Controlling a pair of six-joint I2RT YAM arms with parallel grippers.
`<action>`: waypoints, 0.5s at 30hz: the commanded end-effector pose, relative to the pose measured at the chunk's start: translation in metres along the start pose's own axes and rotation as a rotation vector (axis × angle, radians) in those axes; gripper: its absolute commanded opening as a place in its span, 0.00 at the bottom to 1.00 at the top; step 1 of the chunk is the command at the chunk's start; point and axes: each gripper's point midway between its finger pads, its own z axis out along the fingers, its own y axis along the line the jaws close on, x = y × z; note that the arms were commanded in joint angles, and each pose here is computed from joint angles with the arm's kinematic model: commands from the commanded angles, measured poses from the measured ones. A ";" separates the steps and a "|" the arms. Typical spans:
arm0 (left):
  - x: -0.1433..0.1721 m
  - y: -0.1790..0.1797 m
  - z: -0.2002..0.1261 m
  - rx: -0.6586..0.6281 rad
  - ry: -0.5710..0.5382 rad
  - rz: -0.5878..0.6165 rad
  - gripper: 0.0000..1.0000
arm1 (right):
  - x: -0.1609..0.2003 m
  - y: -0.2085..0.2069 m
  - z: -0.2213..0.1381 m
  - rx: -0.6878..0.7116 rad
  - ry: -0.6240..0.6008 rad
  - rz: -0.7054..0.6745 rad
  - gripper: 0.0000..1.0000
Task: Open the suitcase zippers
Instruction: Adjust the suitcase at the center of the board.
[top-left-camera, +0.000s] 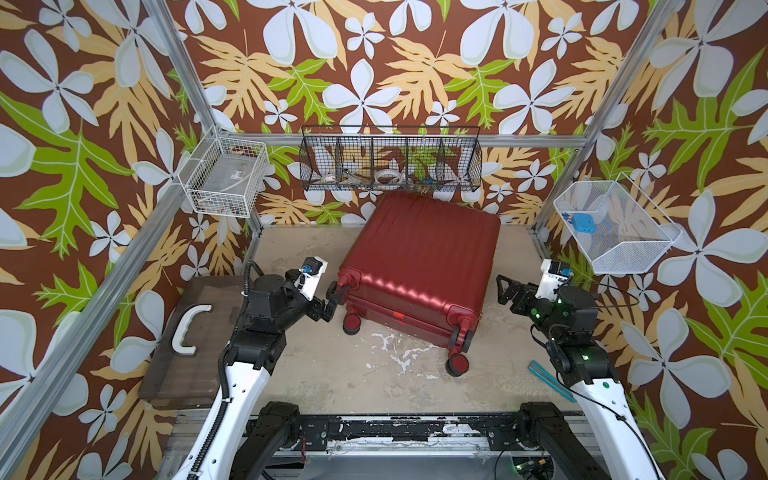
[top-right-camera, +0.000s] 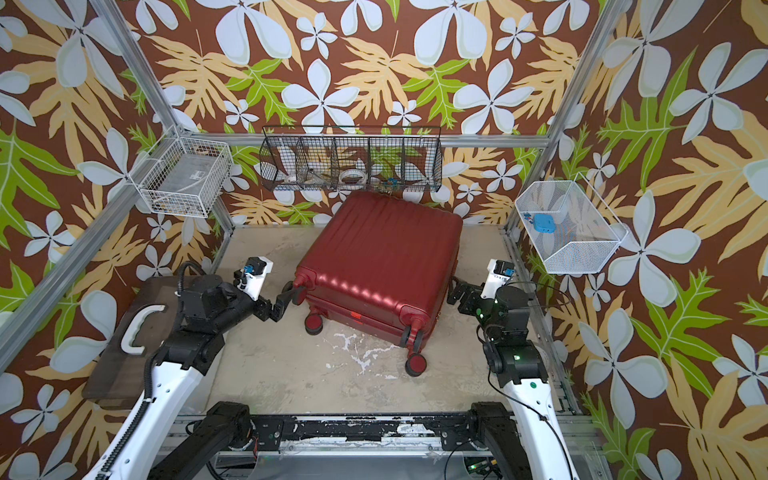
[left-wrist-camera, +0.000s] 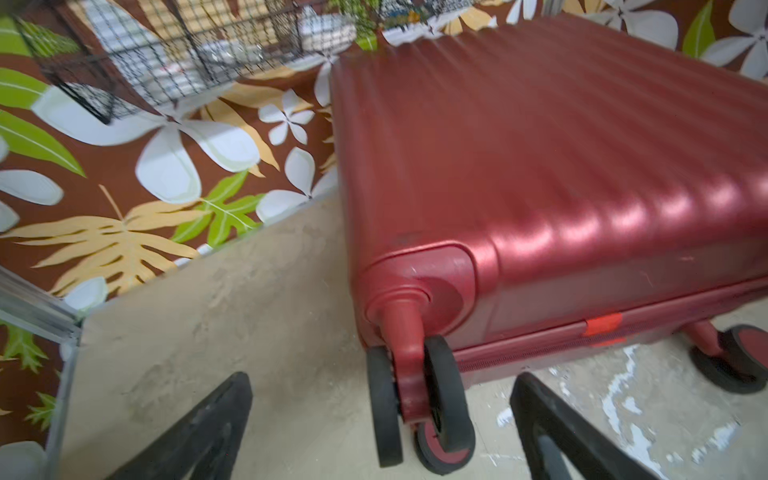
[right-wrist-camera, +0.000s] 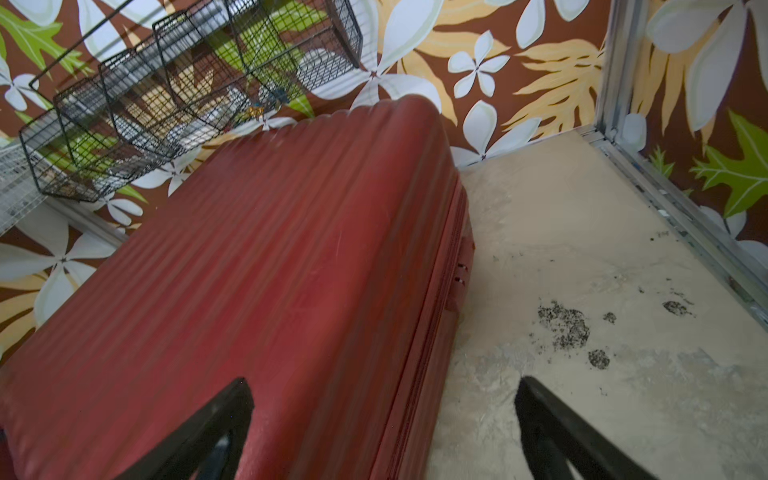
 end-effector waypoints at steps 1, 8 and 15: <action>0.012 -0.006 0.011 0.020 0.052 0.020 1.00 | 0.019 0.007 -0.004 -0.041 0.094 -0.025 1.00; 0.025 0.026 0.034 -0.153 0.102 -0.033 1.00 | 0.030 0.016 -0.006 -0.097 0.140 -0.036 0.99; 0.028 0.066 0.030 -0.347 0.100 -0.059 1.00 | 0.036 0.044 -0.012 -0.214 0.205 -0.068 0.95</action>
